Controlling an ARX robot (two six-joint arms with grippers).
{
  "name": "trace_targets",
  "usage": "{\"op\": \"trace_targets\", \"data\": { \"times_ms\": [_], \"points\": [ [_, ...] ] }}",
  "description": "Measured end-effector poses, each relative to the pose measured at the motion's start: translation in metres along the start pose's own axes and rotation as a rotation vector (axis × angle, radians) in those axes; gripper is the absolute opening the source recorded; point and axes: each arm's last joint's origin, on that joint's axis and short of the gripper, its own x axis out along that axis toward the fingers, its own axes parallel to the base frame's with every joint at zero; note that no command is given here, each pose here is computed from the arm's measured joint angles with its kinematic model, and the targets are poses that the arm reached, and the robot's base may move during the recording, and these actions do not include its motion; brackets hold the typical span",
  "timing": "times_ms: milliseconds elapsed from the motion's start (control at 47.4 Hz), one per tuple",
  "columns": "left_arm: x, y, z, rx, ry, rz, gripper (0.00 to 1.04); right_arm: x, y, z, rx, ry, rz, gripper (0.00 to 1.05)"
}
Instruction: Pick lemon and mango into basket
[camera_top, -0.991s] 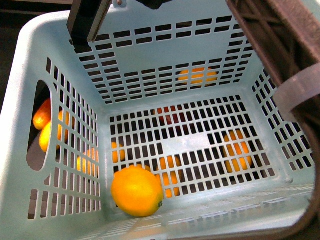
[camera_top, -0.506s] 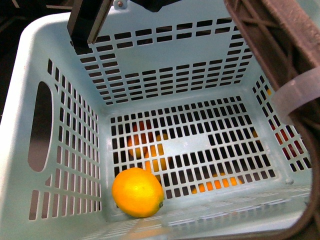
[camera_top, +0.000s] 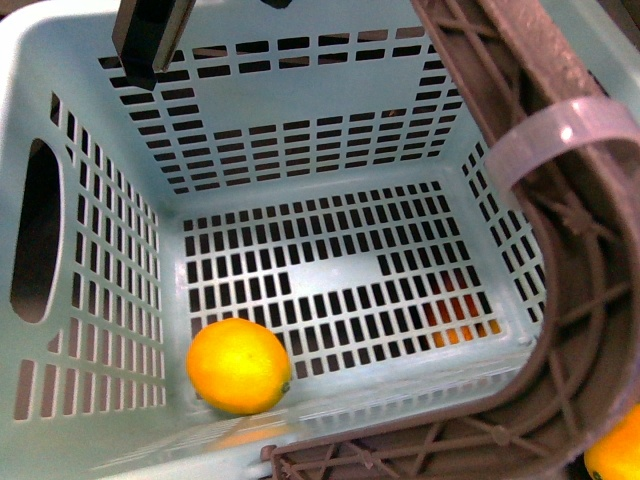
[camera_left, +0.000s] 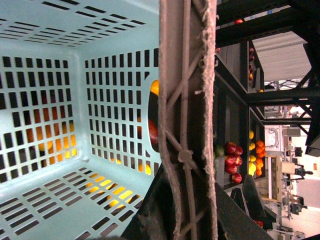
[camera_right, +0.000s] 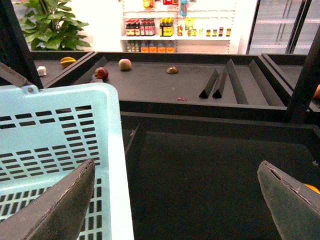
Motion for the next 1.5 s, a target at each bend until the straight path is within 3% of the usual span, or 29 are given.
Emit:
{"op": "trace_targets", "data": {
  "times_ms": [169,232,274,338,591,802,970,1245,1498],
  "points": [
    [0.000,-0.001,-0.002,0.003,0.017,-0.009,0.06,0.001,0.000,-0.001,0.010,0.020,-0.018,0.96],
    [0.001,-0.001,-0.003,0.002,0.022,-0.011,0.06,0.007,-0.002,-0.004,0.098,0.290,-0.356,0.96],
    [0.001,-0.002,-0.003,0.000,0.028,-0.016,0.06,0.008,-0.010,-0.006,0.117,0.394,-0.564,0.96],
    [0.002,-0.003,-0.005,0.004,0.036,-0.018,0.06,0.008,-0.023,-0.007,0.169,0.420,-0.703,0.96],
    [0.002,-0.003,-0.004,-0.004,0.033,-0.017,0.06,0.031,-0.090,-0.008,0.427,0.407,-0.845,0.96],
    [0.001,-0.002,-0.004,0.002,0.024,-0.012,0.06,0.056,-0.150,-0.038,0.636,0.455,-1.139,0.96],
    [0.002,-0.003,-0.005,-0.002,0.035,-0.018,0.06,0.089,-0.169,-0.069,0.807,0.429,-1.207,0.96],
    [0.002,-0.003,-0.004,-0.002,0.030,-0.015,0.06,0.151,-0.177,-0.124,1.059,0.435,-1.245,0.96],
    [0.001,-0.003,-0.004,-0.003,0.031,-0.015,0.06,0.202,-0.182,-0.161,1.176,0.451,-1.272,0.96]
  ]
}}
